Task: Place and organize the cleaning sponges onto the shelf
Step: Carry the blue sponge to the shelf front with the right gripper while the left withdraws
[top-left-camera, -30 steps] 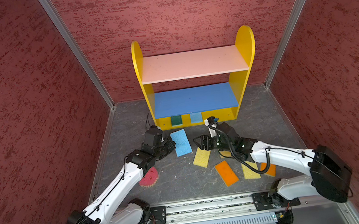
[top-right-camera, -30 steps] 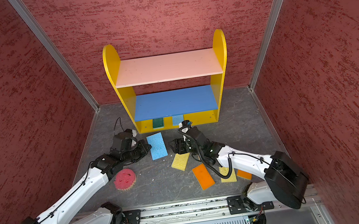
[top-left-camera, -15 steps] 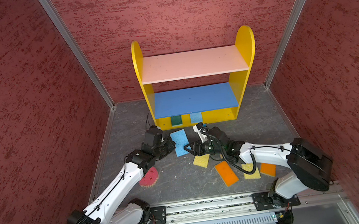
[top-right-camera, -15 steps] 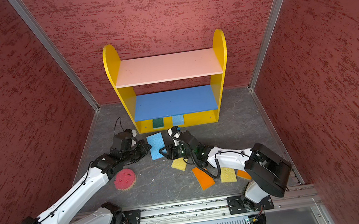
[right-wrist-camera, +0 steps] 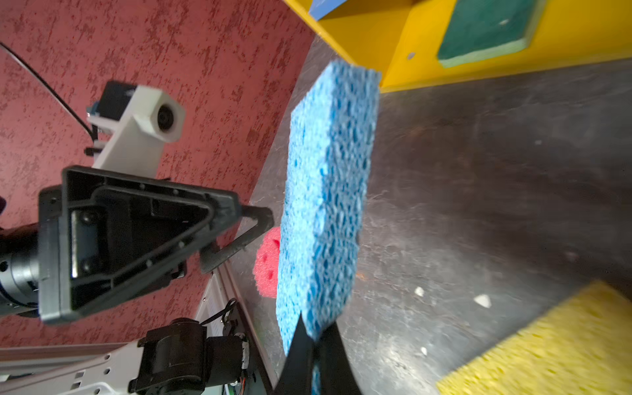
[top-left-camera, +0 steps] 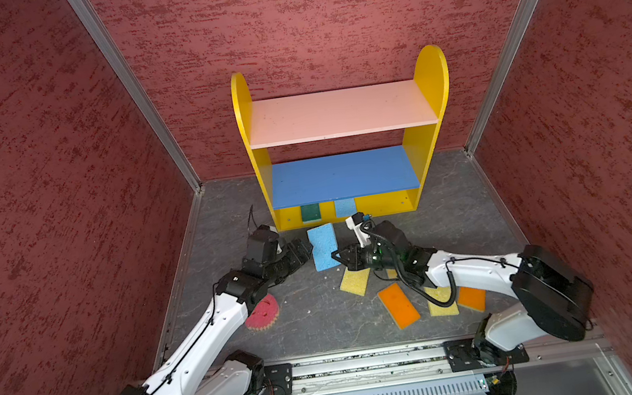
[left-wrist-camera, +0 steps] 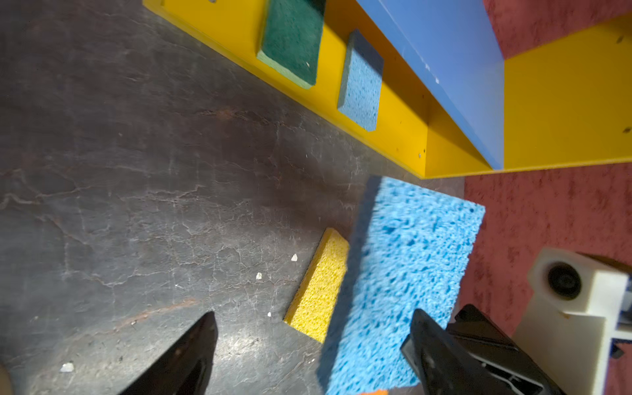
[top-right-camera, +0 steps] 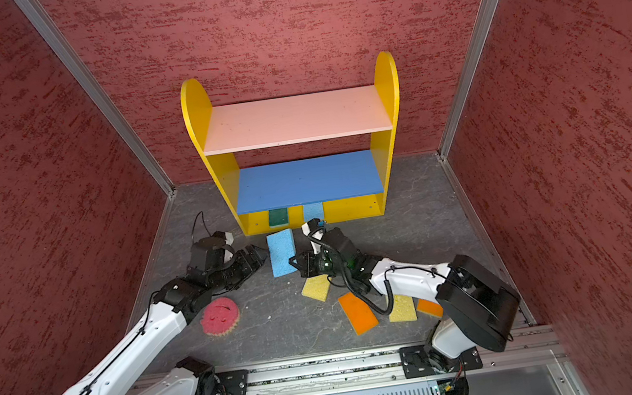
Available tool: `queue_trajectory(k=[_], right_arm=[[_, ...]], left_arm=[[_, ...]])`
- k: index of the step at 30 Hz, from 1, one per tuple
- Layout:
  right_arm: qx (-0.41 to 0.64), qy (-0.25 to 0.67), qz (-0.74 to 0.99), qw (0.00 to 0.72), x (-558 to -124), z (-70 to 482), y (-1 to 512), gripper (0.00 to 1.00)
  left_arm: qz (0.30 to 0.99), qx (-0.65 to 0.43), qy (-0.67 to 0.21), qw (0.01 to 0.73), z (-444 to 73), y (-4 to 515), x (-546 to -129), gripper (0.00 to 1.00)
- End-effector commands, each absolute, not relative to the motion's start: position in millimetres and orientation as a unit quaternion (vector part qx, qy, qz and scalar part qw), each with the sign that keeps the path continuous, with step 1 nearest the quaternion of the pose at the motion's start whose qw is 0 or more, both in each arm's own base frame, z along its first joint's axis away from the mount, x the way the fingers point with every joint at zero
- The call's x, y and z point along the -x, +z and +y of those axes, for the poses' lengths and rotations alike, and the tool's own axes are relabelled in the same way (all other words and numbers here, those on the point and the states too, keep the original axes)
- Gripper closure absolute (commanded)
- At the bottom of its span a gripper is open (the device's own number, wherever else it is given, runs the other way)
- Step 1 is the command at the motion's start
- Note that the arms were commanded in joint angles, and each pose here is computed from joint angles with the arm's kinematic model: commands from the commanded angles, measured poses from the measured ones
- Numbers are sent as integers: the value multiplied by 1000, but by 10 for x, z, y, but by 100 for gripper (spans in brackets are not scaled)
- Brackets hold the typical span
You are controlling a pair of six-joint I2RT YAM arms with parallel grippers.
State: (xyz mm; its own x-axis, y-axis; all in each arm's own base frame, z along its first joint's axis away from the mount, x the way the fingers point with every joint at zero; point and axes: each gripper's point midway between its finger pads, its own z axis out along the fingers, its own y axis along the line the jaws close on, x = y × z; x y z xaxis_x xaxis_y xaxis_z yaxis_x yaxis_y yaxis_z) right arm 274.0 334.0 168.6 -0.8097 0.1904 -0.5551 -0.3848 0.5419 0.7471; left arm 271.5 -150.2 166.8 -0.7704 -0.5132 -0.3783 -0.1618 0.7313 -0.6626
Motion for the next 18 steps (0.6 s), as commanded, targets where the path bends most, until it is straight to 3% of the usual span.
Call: queue_trajectory(k=[1, 8, 18], right_arm=[[31, 383, 861, 334, -2941, 2855, 1484, 100], [0, 231, 911, 341, -3252, 2023, 1103, 100], [-21, 183, 922, 340, -3741, 1706, 790, 100]], left_arm=[[882, 195, -318, 288, -1384, 1710, -2678, 5], [876, 206, -317, 300, -1211, 1747, -2605, 4], [877, 219, -312, 293, -1140, 1664, -2565, 3]])
